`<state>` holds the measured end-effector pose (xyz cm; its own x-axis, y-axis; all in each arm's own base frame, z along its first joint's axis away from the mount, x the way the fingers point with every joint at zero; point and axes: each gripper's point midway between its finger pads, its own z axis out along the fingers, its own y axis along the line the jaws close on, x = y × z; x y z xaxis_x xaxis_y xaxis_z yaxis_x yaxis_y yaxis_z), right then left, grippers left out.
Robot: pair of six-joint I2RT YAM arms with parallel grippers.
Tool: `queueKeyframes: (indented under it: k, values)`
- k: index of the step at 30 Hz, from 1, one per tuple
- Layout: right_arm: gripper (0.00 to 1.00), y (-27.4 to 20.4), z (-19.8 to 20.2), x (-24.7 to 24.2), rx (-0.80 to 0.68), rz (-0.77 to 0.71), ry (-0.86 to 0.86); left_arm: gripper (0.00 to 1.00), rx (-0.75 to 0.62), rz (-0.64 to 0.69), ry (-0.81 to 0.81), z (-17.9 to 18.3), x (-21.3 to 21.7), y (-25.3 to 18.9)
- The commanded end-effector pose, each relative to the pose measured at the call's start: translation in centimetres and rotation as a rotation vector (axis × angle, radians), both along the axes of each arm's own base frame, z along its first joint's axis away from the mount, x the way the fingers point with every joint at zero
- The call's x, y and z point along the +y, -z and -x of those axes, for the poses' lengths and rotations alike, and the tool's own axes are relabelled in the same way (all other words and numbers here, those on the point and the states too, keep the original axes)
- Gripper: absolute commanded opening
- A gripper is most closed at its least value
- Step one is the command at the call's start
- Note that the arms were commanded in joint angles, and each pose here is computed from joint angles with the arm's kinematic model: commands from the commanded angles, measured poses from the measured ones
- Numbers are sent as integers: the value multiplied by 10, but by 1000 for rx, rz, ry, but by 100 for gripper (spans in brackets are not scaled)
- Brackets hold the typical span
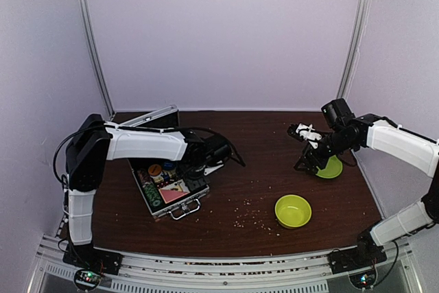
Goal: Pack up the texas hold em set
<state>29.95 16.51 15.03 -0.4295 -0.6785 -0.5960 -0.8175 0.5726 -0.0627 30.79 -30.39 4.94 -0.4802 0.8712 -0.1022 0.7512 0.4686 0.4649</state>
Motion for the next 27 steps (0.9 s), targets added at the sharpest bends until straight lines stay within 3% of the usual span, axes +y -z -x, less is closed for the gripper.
queueKeyframes:
  k: [1,9,19,24,27]
  values:
    - [74,-7,-4,1,-8,-7,-6,53,-36,7,-16,-6,5,-10]
    - [75,-8,-4,1,-9,-7,-4,53,-115,-2,-153,-34,39,-26]
    - [75,-8,-2,1,-3,-8,-9,54,23,93,-76,-13,25,-29]
    - [75,-5,-1,3,12,-9,-18,55,77,172,-31,6,19,-69]
    - [76,-5,0,4,19,-11,-24,55,60,296,5,14,7,-121]
